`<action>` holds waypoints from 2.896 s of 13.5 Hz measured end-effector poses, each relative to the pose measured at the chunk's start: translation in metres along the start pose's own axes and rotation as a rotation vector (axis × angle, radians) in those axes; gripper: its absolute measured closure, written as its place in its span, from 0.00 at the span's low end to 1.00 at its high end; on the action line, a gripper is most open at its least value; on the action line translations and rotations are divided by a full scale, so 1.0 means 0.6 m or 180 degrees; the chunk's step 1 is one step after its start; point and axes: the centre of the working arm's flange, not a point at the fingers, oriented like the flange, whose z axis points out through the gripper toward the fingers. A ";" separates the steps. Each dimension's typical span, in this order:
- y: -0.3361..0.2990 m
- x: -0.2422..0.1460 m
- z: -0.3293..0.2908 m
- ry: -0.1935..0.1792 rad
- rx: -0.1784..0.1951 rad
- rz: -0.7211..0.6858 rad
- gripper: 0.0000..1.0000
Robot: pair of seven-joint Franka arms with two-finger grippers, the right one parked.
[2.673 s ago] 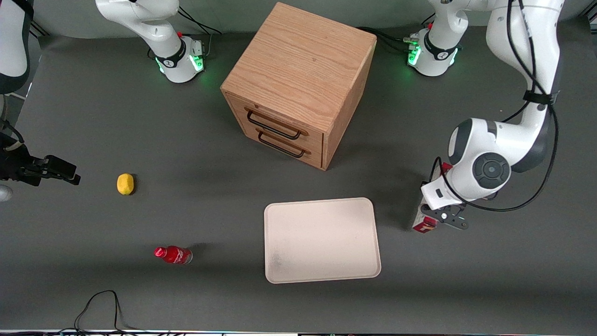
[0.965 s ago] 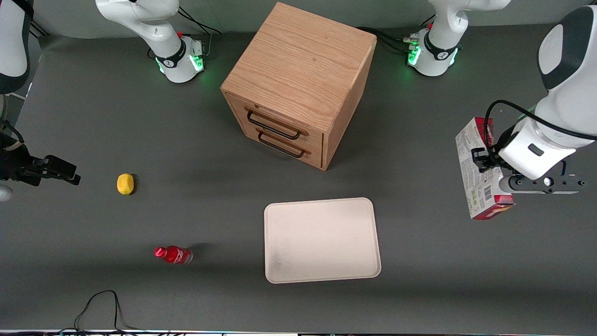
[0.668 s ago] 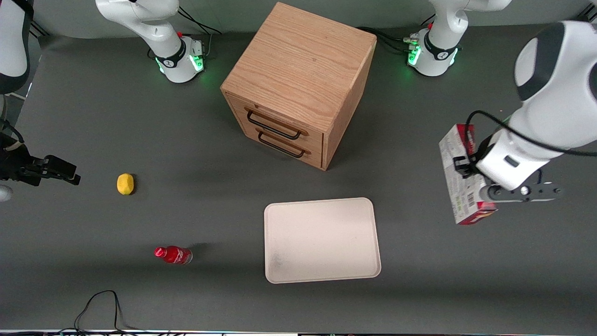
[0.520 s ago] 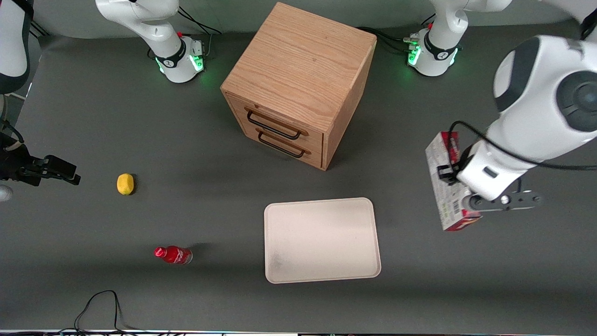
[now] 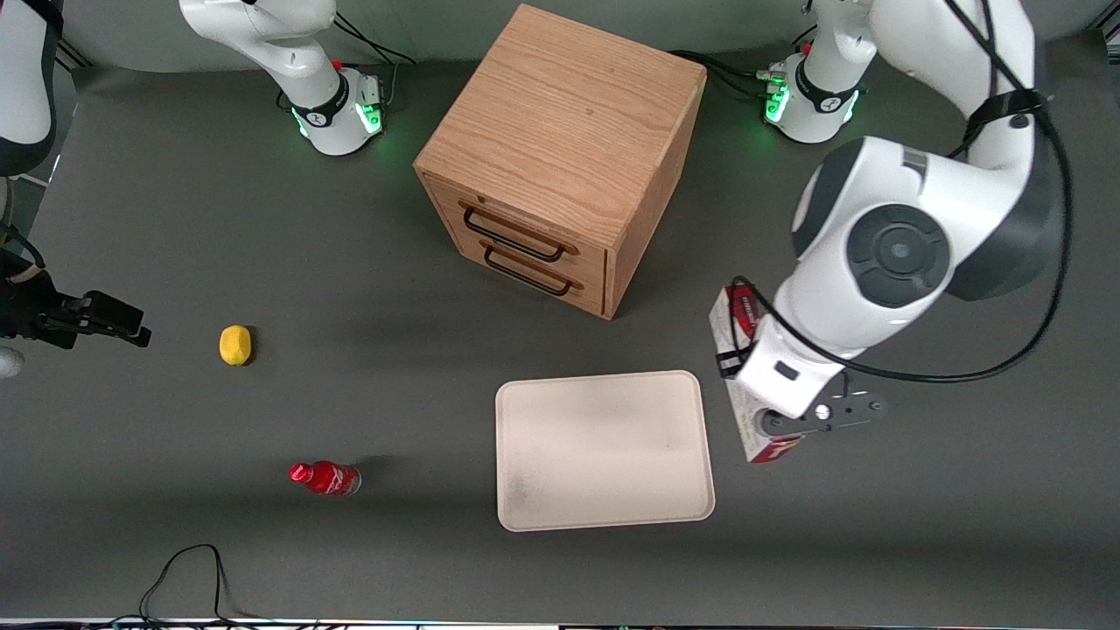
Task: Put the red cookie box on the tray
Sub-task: 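Carry the held cookie box over the cream tray, then lower the cookie box onto the tray and open the left gripper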
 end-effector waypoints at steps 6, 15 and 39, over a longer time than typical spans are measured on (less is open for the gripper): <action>0.044 -0.011 0.013 0.0035 -0.0027 -0.0006 0.96; 0.075 0.039 0.265 -0.0067 0.0033 -0.0015 0.96; 0.072 0.050 0.455 0.0000 0.0033 -0.0004 0.91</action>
